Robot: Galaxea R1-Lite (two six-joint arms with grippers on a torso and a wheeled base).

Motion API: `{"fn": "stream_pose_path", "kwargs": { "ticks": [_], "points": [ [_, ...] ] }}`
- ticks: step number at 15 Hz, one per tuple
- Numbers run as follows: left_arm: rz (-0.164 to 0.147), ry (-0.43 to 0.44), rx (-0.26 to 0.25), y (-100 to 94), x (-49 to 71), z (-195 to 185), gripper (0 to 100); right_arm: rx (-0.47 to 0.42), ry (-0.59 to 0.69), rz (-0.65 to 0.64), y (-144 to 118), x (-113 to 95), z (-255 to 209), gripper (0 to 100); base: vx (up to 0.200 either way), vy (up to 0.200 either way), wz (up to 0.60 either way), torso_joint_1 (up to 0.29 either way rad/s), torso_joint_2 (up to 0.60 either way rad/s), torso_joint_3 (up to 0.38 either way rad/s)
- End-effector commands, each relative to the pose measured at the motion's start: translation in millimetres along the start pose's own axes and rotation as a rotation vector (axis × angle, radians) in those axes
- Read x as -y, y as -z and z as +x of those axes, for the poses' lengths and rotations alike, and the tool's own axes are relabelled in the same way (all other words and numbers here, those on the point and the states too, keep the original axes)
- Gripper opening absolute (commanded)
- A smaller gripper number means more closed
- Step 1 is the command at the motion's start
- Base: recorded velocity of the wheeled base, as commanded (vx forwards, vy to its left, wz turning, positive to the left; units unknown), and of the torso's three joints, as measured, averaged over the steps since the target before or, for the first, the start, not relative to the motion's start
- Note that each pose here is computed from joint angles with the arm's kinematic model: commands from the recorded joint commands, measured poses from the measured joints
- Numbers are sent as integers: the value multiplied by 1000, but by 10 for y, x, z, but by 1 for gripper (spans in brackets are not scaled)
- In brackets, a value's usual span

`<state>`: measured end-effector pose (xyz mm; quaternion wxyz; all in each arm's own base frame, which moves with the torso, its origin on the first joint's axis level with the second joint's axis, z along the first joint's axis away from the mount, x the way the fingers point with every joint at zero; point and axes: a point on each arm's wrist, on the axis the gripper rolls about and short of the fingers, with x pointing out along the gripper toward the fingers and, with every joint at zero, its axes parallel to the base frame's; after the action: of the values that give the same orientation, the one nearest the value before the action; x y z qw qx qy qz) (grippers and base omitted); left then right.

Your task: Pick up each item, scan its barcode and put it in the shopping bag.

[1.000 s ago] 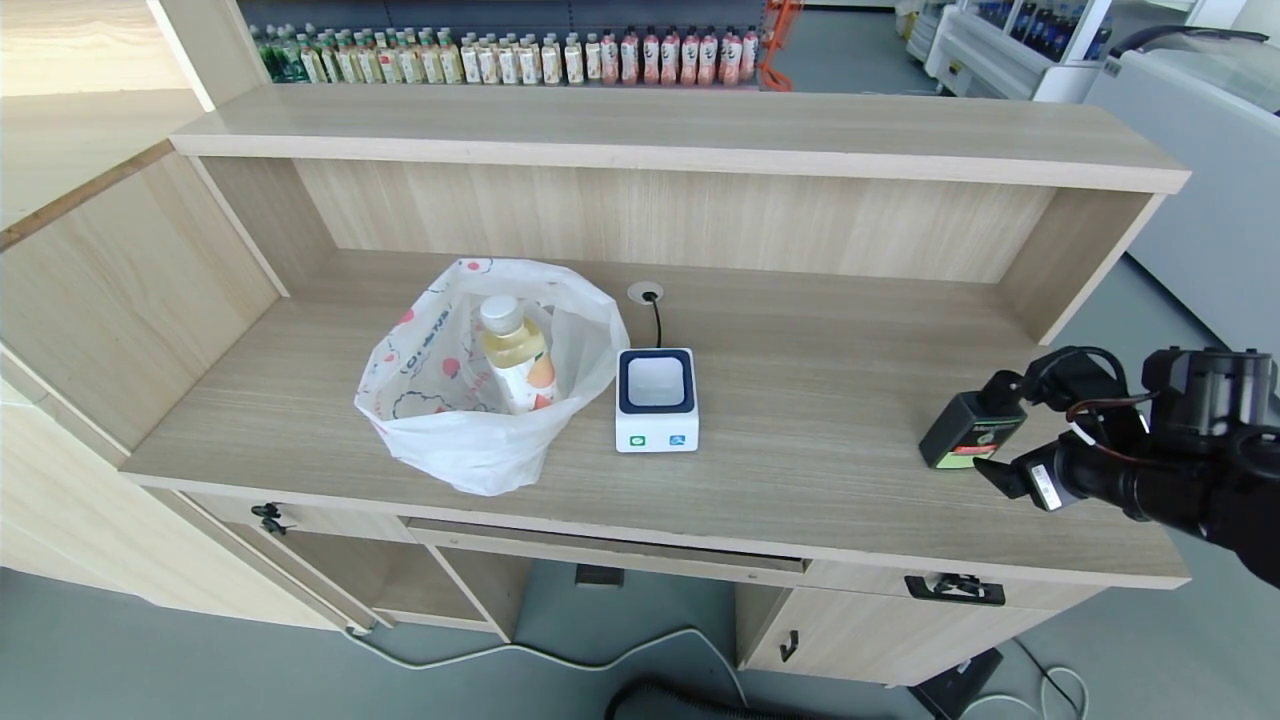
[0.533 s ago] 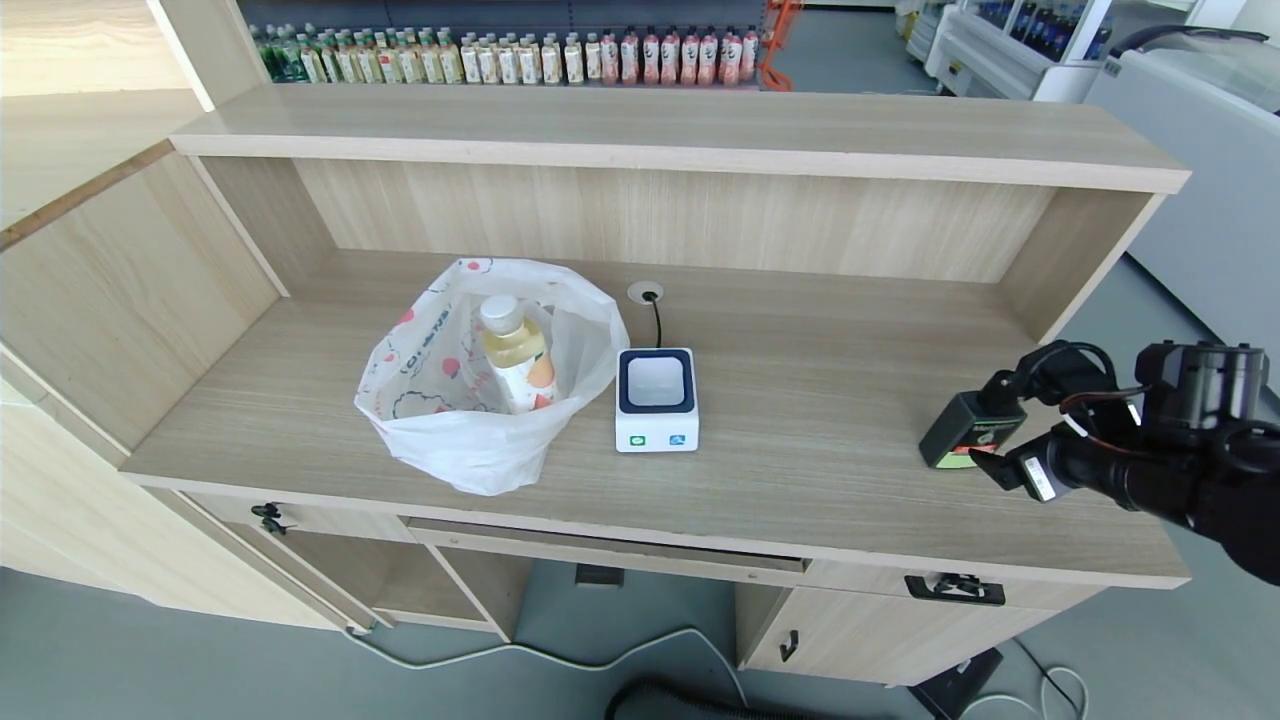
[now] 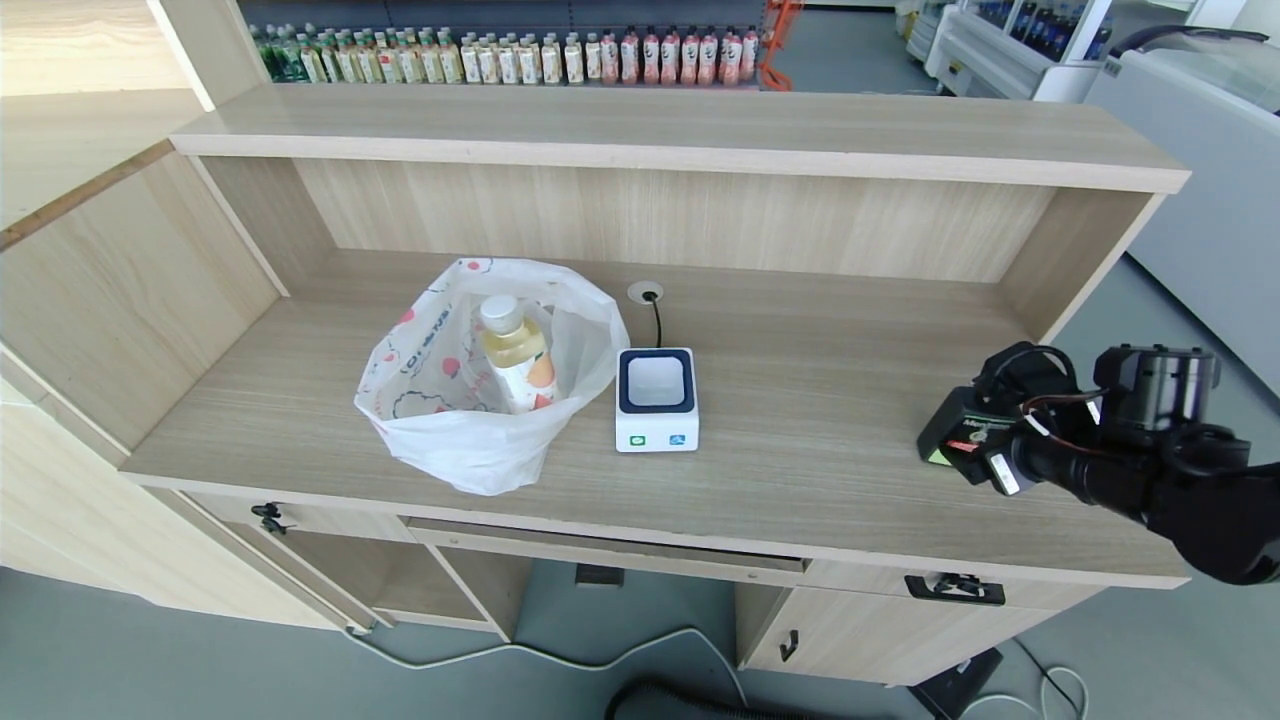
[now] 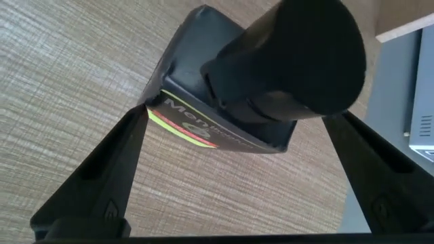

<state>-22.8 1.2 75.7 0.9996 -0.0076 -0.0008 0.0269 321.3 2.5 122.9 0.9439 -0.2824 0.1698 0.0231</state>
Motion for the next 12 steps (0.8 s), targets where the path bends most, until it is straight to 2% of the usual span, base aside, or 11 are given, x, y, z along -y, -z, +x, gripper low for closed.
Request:
{"fn": "stream_pose_path", "kwargs": {
  "ticks": [1, 6, 7, 12],
  "points": [
    [0, -1, 0, 0, 0, 0, 100, -12, -14, -4, 28, -47, 82, 100, 0, 0, 0, 0, 0, 0],
    [0, -1, 0, 0, 0, 0, 100, 34, -105, 8, 7, -143, 170, 100, 0, 0, 0, 0, 0, 0],
    [0, -1, 2, -1, 0, 0, 100, 44, -113, 10, 0, -147, 215, 0, 0, 0, 0, 0, 0, 0],
    [0, -1, 0, 0, 0, 0, 100, 64, -115, 5, -44, -156, 310, 0, 0, 0, 0, 0, 0, 0]
  ]
}}
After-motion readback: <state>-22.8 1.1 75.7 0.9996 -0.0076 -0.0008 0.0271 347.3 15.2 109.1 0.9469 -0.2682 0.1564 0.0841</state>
